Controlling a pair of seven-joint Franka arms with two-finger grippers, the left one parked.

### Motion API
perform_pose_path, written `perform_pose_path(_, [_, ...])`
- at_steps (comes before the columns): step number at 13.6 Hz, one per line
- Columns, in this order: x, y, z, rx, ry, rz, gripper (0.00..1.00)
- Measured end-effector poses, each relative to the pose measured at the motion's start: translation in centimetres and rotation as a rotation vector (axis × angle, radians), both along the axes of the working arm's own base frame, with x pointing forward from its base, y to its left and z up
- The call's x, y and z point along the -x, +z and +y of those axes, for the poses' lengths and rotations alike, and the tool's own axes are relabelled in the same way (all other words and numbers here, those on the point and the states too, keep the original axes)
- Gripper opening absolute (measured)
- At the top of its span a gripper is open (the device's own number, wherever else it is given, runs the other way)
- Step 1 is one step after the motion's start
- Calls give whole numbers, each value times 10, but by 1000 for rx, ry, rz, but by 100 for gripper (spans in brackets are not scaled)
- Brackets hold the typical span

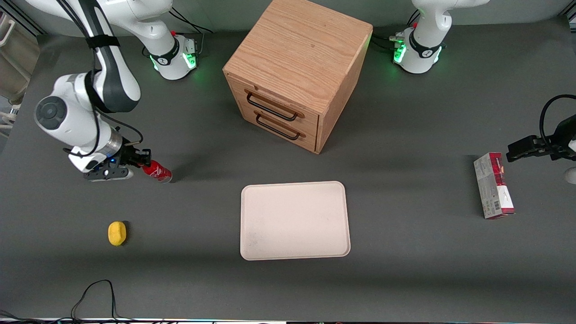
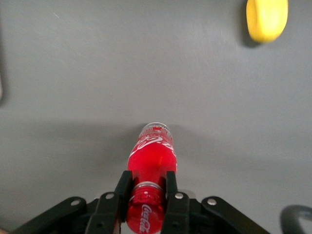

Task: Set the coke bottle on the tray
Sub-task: 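Lift the bottle and carry it toward the white tray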

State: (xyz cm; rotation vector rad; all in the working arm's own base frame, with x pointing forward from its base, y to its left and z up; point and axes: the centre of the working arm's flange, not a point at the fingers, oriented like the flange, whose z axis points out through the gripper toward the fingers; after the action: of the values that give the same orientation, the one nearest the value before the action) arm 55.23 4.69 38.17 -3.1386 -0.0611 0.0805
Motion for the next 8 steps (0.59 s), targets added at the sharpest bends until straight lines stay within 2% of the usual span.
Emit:
perform_pose_path(2, [-31,55,21,-8,7,20,32])
perform_pose_path(5, [-67,129,56,-15,36,25,32])
perform_pose_path(8, [-94,167,102,-40,83,-14,32])
